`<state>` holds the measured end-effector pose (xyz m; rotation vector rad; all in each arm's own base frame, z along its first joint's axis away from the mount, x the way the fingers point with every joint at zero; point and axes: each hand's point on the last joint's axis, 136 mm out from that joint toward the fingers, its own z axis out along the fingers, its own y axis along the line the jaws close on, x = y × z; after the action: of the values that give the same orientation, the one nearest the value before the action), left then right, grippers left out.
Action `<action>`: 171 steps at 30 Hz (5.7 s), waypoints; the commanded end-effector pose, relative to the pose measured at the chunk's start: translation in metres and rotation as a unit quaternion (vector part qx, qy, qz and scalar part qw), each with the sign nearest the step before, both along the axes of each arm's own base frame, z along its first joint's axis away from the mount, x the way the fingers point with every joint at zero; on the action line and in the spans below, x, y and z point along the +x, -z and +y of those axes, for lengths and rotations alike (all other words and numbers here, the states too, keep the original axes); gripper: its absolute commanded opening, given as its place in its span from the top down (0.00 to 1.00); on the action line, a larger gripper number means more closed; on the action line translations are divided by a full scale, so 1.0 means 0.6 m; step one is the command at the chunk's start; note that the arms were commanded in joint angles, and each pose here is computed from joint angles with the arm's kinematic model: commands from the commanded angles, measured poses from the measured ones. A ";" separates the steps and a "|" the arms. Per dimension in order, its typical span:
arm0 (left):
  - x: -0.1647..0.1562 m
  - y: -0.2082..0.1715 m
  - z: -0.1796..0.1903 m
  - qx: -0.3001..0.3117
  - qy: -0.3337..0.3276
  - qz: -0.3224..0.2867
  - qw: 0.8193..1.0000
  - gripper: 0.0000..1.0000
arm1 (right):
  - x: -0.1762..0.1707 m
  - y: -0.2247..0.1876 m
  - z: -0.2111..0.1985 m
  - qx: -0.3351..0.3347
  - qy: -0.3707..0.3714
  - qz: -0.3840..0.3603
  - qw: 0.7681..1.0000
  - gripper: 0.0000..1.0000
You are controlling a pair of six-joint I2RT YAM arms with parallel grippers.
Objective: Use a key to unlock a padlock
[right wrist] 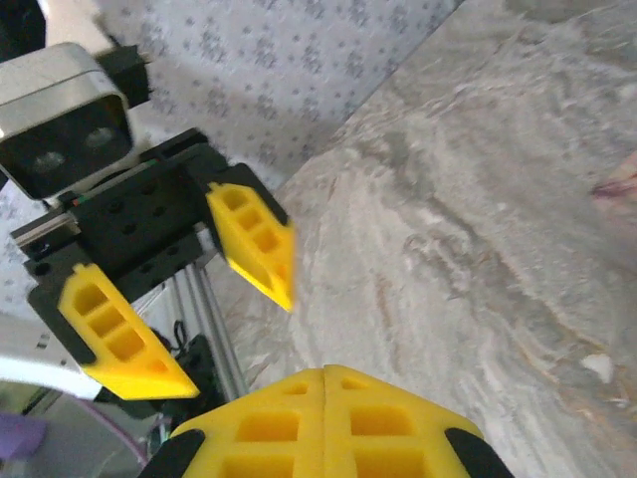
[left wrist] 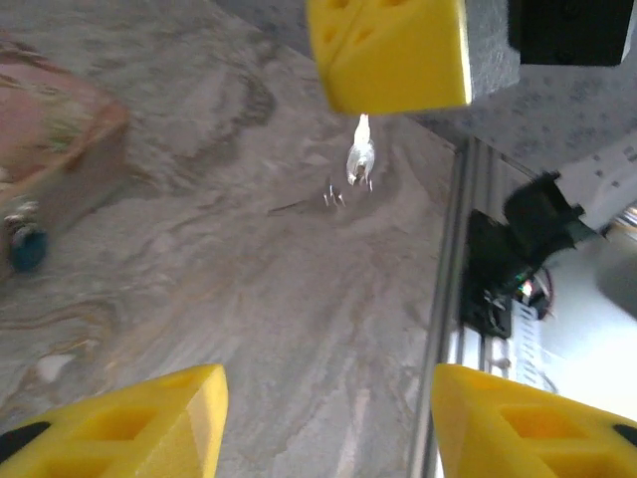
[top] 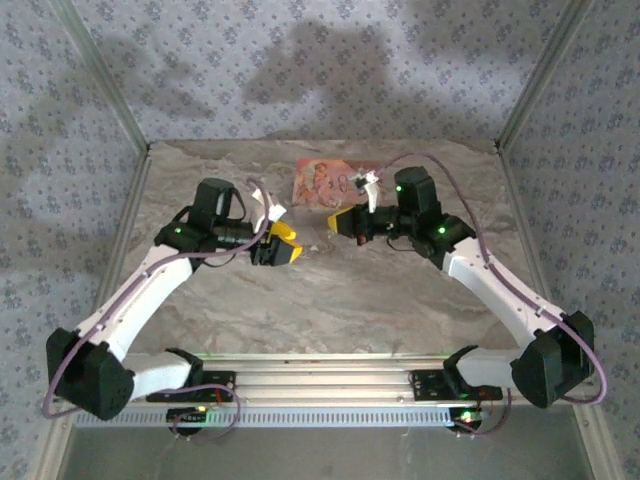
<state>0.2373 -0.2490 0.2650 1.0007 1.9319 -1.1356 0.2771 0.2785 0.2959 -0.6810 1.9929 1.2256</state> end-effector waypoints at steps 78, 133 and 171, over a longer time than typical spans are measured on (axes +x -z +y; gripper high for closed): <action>-0.039 -0.101 -0.049 -0.102 0.128 0.078 0.983 1.00 | -0.058 -0.059 0.051 0.084 -0.094 0.045 0.991 0.52; 0.026 -0.092 -0.060 -0.230 0.011 0.147 0.962 0.59 | -0.007 -0.039 0.058 0.109 -0.040 0.041 0.992 1.00; 0.028 -0.059 -0.061 -0.213 0.012 0.156 0.964 1.00 | 0.009 -0.025 0.059 0.108 -0.028 0.052 0.992 1.00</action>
<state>0.2564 -0.2859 0.2915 0.5877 1.8406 -1.7245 0.2785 0.3126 0.3084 -0.5858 1.9056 1.5103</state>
